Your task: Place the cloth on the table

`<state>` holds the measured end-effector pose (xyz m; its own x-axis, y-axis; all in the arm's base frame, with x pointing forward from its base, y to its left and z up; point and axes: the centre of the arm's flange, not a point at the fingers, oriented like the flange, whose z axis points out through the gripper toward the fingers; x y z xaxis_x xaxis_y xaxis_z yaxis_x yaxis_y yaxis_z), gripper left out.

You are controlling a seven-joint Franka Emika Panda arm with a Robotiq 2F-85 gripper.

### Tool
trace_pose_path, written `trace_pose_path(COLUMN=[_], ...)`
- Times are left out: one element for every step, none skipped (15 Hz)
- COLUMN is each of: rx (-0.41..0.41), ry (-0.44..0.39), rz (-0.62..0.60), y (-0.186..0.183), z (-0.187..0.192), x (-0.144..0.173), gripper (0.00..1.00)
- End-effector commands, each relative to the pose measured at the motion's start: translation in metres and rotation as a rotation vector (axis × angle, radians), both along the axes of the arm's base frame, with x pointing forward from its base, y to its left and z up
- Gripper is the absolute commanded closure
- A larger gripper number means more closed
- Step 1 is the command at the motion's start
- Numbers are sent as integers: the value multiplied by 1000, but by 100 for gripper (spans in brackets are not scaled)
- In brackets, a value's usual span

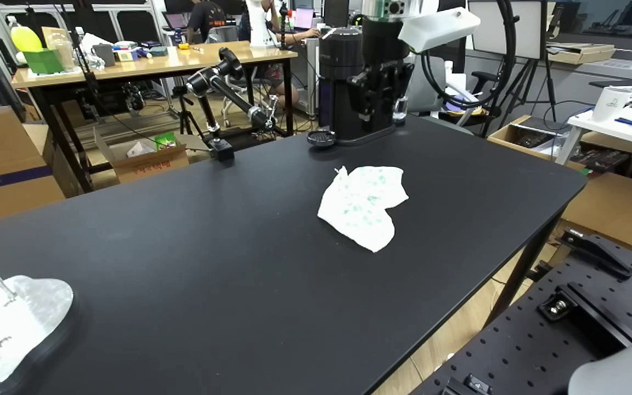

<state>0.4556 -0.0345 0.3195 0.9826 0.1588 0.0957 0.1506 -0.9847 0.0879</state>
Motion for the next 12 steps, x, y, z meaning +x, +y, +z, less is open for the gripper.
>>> trace_pose_path(rx=[-9, -14, -19, -25, -31, -36, -37, -35, -31, -31, -32, -36], ry=[44, 65, 86, 106, 121, 135, 148, 161, 176, 193, 214, 247], rz=[-48, -65, -79, -93, -100, -103, -104, -99, -88, -67, -44, -23], y=[0, -1, -2, -3, -4, -5, -5, -4, -3, -2, 0, 2], z=[13, 15, 16, 17, 18, 19, 20, 22, 23, 24, 25, 26], x=[-9, -12, -15, -18, -21, -23, -25, -27, -29, -31, -34, -36], gripper=[19, 12, 5, 0, 0, 0, 0, 0, 0, 0, 0, 1])
